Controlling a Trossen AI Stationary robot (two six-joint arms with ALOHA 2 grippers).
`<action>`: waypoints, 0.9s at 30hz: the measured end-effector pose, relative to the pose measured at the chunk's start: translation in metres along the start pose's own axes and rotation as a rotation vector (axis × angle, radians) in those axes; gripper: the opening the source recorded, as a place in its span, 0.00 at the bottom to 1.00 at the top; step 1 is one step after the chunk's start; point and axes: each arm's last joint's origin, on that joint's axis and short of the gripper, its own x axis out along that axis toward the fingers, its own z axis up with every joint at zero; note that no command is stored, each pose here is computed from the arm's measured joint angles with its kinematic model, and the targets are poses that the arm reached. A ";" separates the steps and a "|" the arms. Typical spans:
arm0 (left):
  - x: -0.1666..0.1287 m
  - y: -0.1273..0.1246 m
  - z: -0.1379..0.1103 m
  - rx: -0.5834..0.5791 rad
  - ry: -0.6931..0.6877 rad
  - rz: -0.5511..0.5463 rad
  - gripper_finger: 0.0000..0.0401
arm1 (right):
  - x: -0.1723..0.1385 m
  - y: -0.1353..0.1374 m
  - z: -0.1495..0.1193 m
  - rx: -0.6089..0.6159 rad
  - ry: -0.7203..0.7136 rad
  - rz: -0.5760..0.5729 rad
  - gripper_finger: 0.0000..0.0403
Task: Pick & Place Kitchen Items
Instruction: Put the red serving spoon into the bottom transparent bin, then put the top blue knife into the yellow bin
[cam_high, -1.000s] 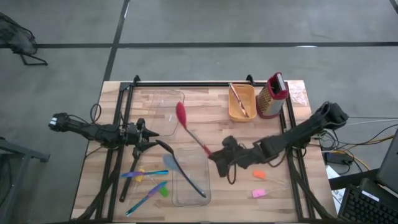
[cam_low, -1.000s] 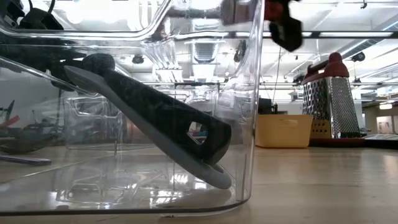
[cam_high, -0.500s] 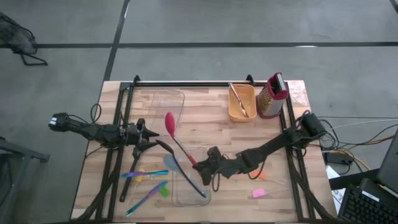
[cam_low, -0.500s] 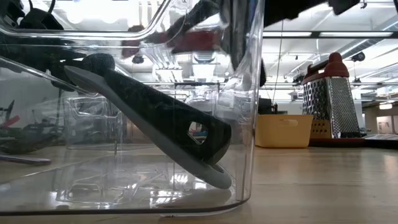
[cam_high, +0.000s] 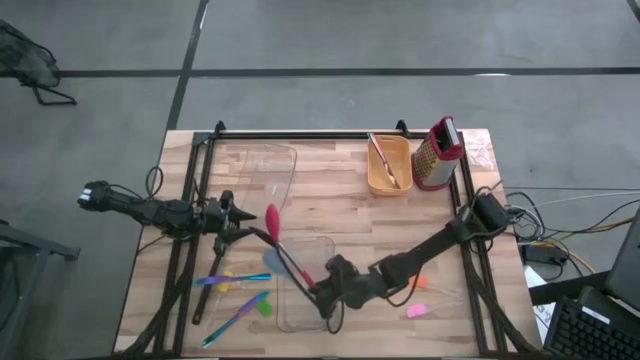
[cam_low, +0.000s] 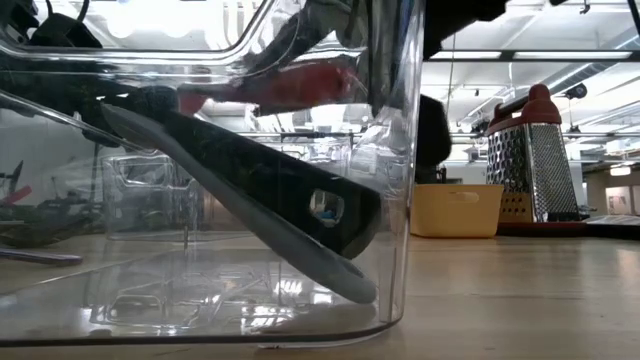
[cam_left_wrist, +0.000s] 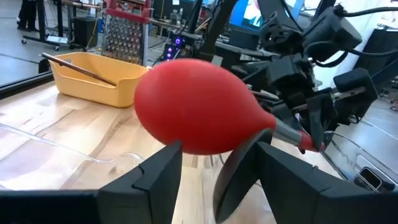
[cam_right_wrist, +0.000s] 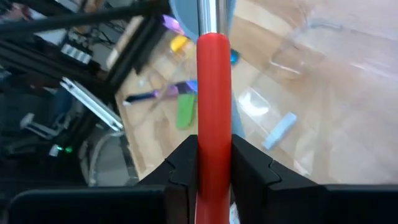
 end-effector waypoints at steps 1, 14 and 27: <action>0.000 0.000 0.000 0.000 0.001 0.001 0.52 | 0.001 0.000 -0.001 -0.003 0.006 -0.012 0.17; 0.000 0.000 0.000 0.001 0.001 0.004 0.52 | -0.007 0.008 -0.004 -0.070 0.074 0.007 0.40; 0.000 0.000 0.000 0.001 0.001 0.004 0.52 | -0.027 0.023 0.010 -0.401 0.047 0.065 0.57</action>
